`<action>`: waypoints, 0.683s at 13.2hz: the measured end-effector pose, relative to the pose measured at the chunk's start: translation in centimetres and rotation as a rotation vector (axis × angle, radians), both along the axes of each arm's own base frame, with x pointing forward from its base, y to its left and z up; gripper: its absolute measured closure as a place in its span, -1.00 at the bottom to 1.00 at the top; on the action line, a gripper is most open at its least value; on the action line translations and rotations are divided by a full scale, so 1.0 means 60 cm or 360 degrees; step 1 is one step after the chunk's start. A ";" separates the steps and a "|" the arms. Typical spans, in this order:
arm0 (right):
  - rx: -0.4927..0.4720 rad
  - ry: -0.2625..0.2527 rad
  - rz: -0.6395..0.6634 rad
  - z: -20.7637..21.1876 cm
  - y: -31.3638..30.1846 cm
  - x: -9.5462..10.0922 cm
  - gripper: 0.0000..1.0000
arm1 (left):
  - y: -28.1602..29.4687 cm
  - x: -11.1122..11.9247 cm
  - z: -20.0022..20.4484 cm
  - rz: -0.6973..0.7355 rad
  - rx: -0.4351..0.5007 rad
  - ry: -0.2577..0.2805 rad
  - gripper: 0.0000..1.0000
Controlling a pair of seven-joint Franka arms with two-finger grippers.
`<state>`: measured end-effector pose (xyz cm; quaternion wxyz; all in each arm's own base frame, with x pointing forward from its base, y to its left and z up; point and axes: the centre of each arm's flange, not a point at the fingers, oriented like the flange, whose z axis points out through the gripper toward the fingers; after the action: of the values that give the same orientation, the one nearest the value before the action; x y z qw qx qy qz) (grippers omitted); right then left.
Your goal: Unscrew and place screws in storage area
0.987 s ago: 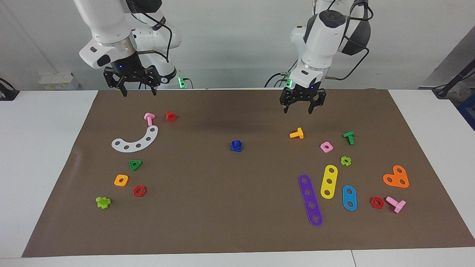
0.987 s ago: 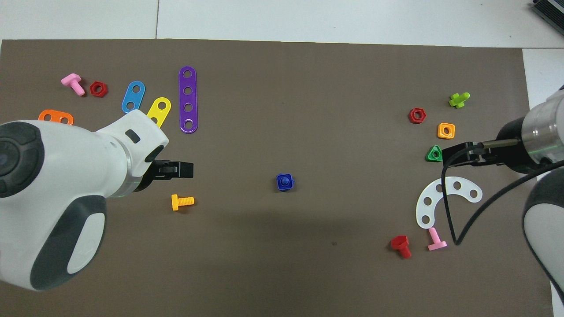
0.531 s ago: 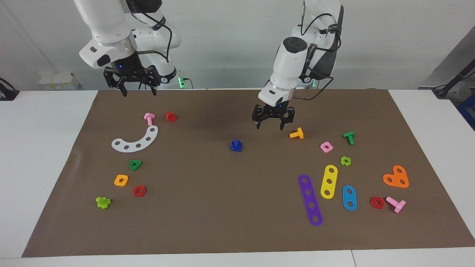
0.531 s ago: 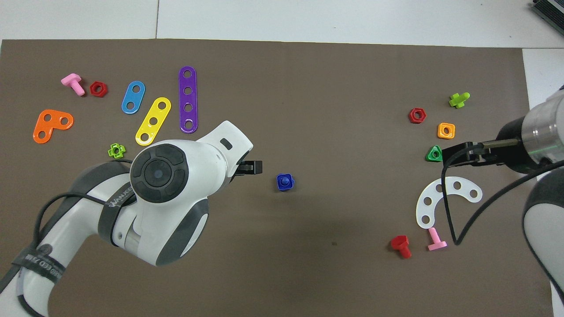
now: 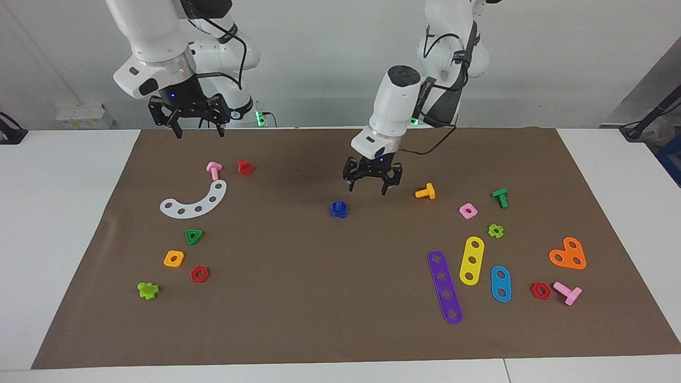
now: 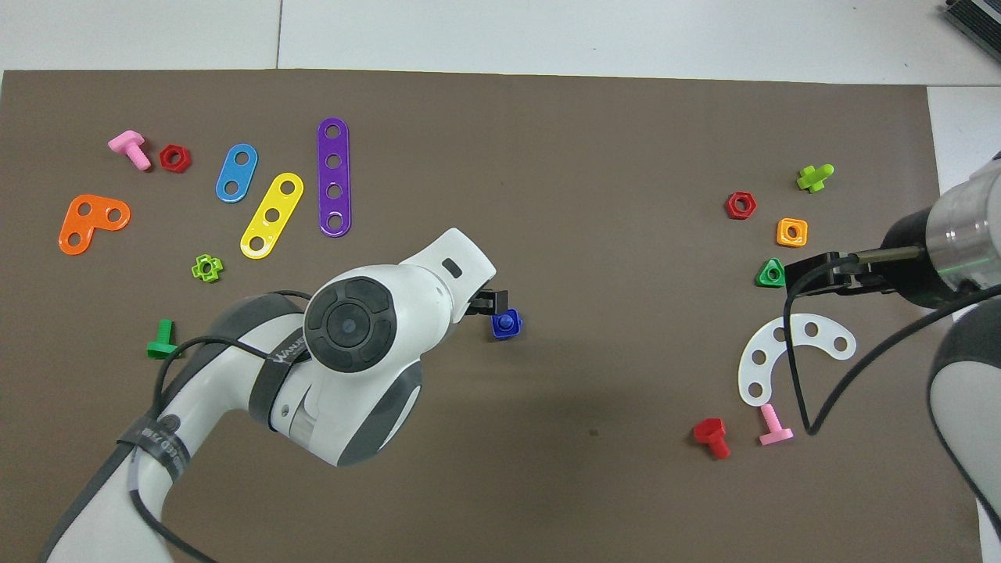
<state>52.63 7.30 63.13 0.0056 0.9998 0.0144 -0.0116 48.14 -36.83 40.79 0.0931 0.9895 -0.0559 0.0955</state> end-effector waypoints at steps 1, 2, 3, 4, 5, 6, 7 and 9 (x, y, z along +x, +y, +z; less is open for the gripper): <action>0.0000 0.0000 0.0000 0.000 0.000 0.000 -1.00 | -0.012 0.000 -0.021 -0.0009 -0.0005 -0.0004 -1.00; 0.0000 0.0000 -0.0001 0.000 0.000 0.000 -1.00 | -0.024 -0.001 -0.042 -0.0014 -0.0012 -0.0011 -1.00; 0.0000 0.0000 -0.0002 0.000 -0.001 0.000 -1.00 | -0.034 -0.002 -0.059 -0.0022 -0.0017 -0.0016 -1.00; 0.0000 0.0000 -0.0004 0.000 -0.002 0.000 -1.00 | -0.044 -0.004 -0.075 -0.0033 -0.0018 -0.0016 -1.00; 0.0000 0.0000 -0.0006 0.000 -0.003 0.000 -1.00 | -0.055 -0.005 -0.092 -0.0044 -0.0021 -0.0020 -1.00; 0.0000 0.0000 -0.0006 0.000 -0.003 0.000 -1.00 | -0.065 -0.005 -0.108 -0.0053 -0.0026 -0.0025 -1.00; 0.0000 0.0000 -0.0006 0.000 -0.003 0.000 -1.00 | -0.072 -0.005 -0.122 -0.0058 -0.0028 -0.0026 -1.00; 0.0000 0.0000 -0.0006 0.000 -0.003 0.000 -1.00 | -0.079 -0.007 -0.137 -0.0066 -0.0022 -0.0018 -1.00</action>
<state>52.66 7.10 63.13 0.0055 0.9998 0.0125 -0.0116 47.74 -41.56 32.59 0.1014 0.9869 -0.0764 0.0993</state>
